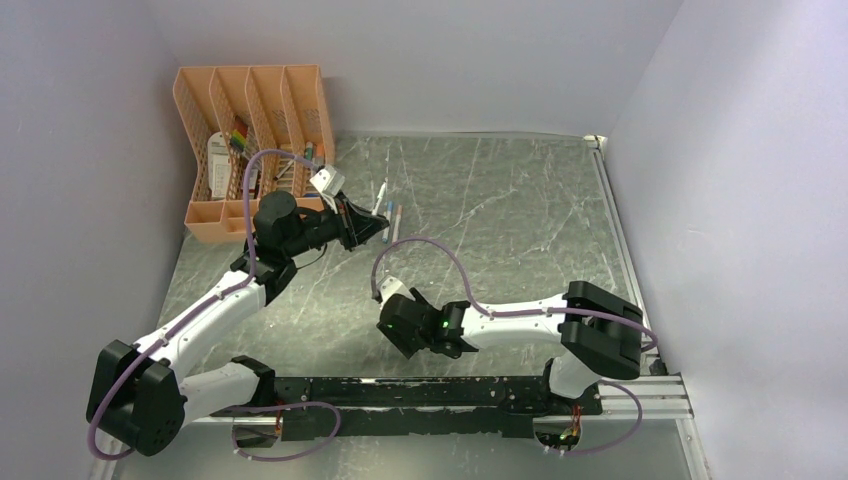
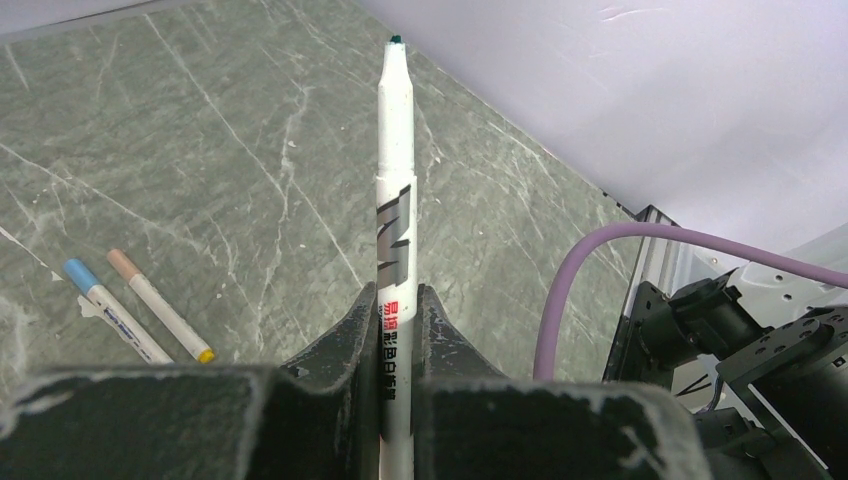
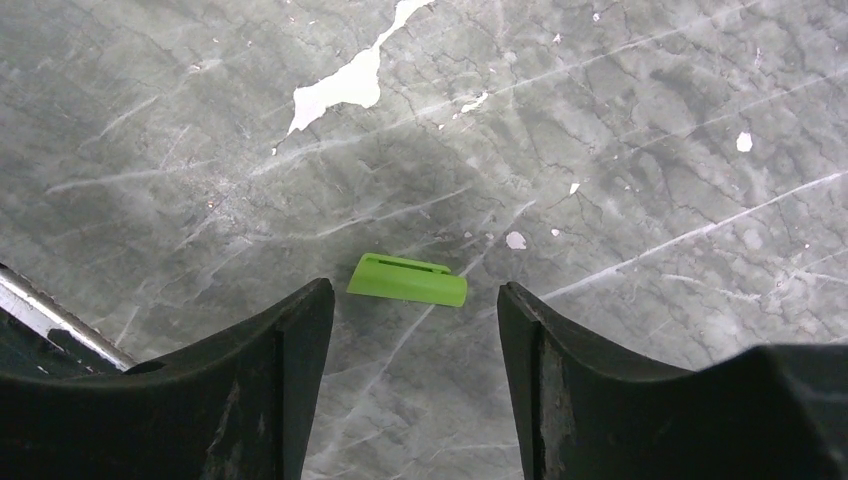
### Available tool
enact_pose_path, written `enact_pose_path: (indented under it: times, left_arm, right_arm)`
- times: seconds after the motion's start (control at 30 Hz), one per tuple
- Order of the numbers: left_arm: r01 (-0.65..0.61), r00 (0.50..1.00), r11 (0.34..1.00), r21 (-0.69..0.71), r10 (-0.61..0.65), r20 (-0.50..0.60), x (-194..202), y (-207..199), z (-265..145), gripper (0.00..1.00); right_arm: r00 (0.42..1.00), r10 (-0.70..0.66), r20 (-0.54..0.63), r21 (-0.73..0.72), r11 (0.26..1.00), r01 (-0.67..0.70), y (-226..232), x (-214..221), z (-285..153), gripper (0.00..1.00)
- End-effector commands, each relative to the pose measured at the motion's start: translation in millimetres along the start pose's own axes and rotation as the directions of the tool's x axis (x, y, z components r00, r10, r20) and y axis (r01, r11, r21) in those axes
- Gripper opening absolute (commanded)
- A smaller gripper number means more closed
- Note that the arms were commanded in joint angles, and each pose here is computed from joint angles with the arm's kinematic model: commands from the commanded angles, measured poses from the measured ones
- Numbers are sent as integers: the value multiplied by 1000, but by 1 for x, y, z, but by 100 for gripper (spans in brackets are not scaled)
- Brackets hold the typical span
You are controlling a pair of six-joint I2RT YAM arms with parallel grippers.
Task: Insert the pens into the pen caps
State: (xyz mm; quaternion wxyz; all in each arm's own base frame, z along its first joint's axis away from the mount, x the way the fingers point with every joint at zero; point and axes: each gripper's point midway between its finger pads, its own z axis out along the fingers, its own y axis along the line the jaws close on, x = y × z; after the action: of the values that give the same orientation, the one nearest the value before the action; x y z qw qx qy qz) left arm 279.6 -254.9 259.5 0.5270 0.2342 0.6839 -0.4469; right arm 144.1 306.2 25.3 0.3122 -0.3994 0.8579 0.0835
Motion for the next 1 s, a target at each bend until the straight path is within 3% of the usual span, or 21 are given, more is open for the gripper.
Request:
enact_pose_path:
  times: [0.0,0.57,0.97]
  left_arm:
    - [-15,1000,1000,10,15,3,-4,0,0,7]
    - [-7,1000,1000,20,8,-8,0,1,1,7]
    - [-12,1000,999,43,12,-5,0,-1,2,7]
  right_arm:
    - [999,-24,25,-4,1000,24,0,-10,2,59]
    - [999,-16,44,-74,997,19,2,-7,-10,63]
    - [1000,14,-25,-12,1000,-14,-10,13,-2,65]
